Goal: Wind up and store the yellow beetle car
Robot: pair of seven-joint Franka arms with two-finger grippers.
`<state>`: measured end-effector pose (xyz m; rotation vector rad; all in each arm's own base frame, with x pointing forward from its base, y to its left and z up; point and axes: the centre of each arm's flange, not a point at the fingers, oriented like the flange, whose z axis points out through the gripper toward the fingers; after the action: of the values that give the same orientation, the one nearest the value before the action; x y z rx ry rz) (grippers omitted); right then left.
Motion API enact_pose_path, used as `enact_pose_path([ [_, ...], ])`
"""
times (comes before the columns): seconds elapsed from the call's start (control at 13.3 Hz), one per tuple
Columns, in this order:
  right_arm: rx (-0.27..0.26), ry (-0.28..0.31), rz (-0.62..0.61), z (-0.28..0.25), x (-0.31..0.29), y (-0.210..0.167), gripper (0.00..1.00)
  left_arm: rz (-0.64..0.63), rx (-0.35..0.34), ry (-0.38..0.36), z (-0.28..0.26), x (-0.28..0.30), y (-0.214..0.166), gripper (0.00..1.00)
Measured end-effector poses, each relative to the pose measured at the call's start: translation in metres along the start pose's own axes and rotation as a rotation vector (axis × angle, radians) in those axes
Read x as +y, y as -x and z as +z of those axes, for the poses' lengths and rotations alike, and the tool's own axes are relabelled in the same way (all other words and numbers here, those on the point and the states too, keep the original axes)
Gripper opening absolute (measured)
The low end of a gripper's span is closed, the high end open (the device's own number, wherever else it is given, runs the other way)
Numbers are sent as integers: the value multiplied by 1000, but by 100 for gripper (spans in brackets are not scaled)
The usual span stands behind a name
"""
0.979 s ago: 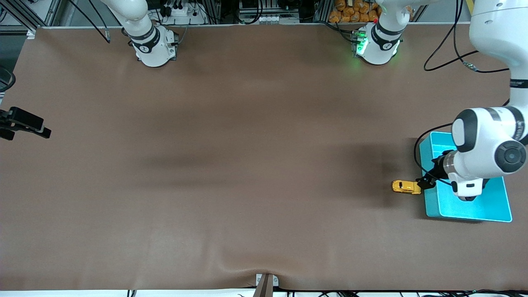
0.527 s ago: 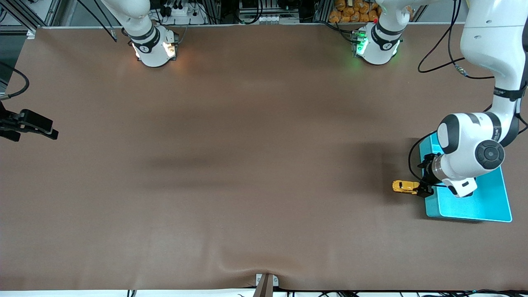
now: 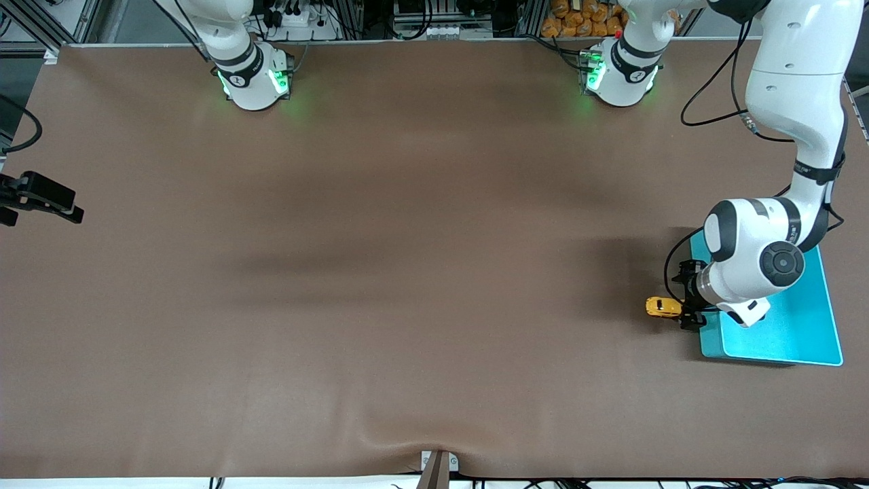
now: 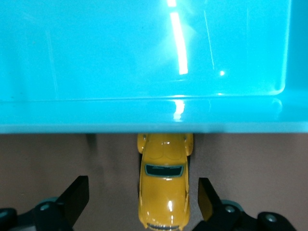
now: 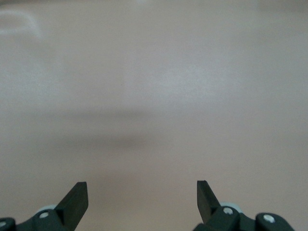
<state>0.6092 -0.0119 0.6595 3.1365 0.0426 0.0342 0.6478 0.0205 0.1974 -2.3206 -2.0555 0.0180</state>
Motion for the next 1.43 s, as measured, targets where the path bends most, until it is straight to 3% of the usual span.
enact_pose_path([
  [0.38, 17, 50, -19, -10, -23, 19, 100, 0, -1, 1, 12, 0, 0, 100],
  [0.45, 30, 51, -22, -11, -24, 23, 100, 0, -2, -1, 14, 0, 1, 94],
  [0.75, 42, 49, -33, -3, -26, 49, 100, 3, -1, 14, 12, 3, 2, 47],
  [1.13, 27, 46, -38, 6, -28, 54, 100, 56, -1, 59, -10, 14, 28, 46],
  [1.43, 18, 9, -49, 11, -38, 53, 100, 183, 22, 137, -89, 25, 45, 46],
])
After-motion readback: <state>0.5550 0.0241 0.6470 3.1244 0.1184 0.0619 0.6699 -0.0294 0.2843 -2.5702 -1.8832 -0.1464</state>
